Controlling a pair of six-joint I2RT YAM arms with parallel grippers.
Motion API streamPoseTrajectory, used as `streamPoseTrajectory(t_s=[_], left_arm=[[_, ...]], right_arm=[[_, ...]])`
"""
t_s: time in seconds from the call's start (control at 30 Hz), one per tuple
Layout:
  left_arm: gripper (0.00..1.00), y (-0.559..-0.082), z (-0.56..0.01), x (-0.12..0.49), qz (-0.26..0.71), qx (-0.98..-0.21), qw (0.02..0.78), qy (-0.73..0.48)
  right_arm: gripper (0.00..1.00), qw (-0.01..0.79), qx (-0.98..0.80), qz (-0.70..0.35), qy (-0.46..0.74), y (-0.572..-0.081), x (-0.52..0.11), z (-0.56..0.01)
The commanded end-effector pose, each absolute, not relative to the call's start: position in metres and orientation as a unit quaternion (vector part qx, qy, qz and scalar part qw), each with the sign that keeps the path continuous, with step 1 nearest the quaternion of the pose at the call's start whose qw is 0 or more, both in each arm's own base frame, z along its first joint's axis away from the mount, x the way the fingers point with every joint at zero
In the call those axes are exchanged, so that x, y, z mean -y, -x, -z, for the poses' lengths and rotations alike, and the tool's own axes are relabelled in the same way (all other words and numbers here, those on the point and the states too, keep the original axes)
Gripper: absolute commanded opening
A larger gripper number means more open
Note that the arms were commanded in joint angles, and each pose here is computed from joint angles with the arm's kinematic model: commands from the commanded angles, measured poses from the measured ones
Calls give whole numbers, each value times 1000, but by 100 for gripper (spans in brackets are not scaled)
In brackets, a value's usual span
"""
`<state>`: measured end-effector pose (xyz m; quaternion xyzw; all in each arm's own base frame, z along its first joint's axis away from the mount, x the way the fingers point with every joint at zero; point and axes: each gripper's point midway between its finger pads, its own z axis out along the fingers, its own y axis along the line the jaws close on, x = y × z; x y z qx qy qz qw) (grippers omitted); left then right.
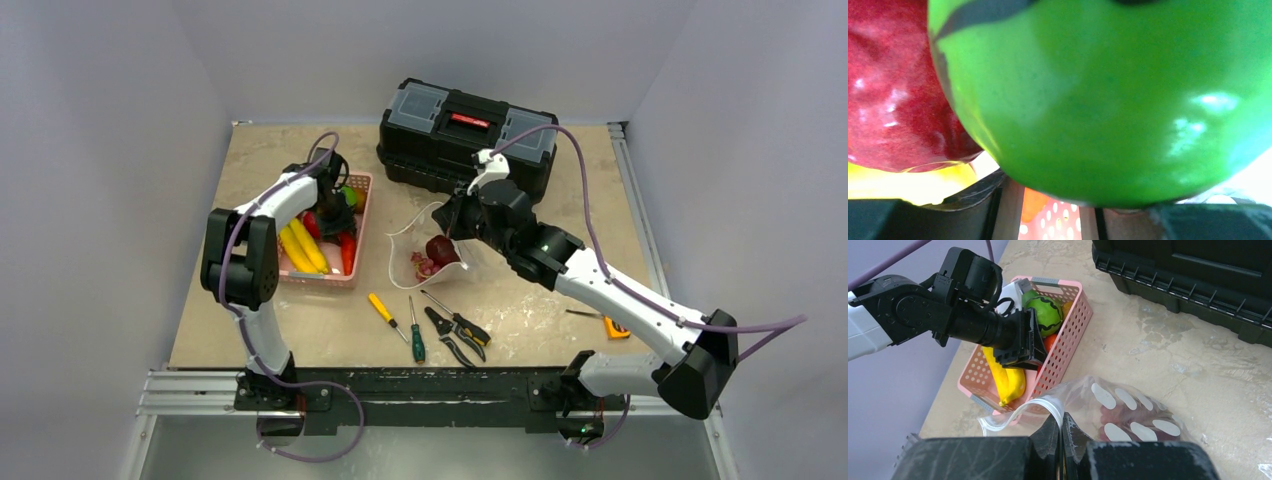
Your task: Place the food in the zip-top bag and seal the zipper
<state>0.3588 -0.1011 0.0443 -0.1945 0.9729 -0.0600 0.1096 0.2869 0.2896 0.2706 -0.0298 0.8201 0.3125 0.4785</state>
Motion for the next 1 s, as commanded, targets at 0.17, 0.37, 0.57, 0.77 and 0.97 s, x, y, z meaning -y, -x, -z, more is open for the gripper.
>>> streamPoseTrajectory(t_s=[0.17, 0.37, 0.57, 0.77, 0.97], left_arm=[[21, -372, -46, 93, 80, -966, 129, 207], [0, -367, -54, 82, 66, -963, 146, 216], [0, -366, -86, 74, 62, -955, 197, 213], [0, -360, -128, 71, 73, -941, 264, 200], [0, -351, -149, 69, 78, -932, 300, 187]], right_arm=[[0, 505, -793, -341, 17, -287, -289, -308], [0, 500, -791, -351, 22, -285, -294, -309], [0, 502, -789, -353, 19, -285, -293, -306], [0, 496, -796, -347, 23, -286, -294, -299], [0, 494, -799, -342, 24, -290, -297, -302]])
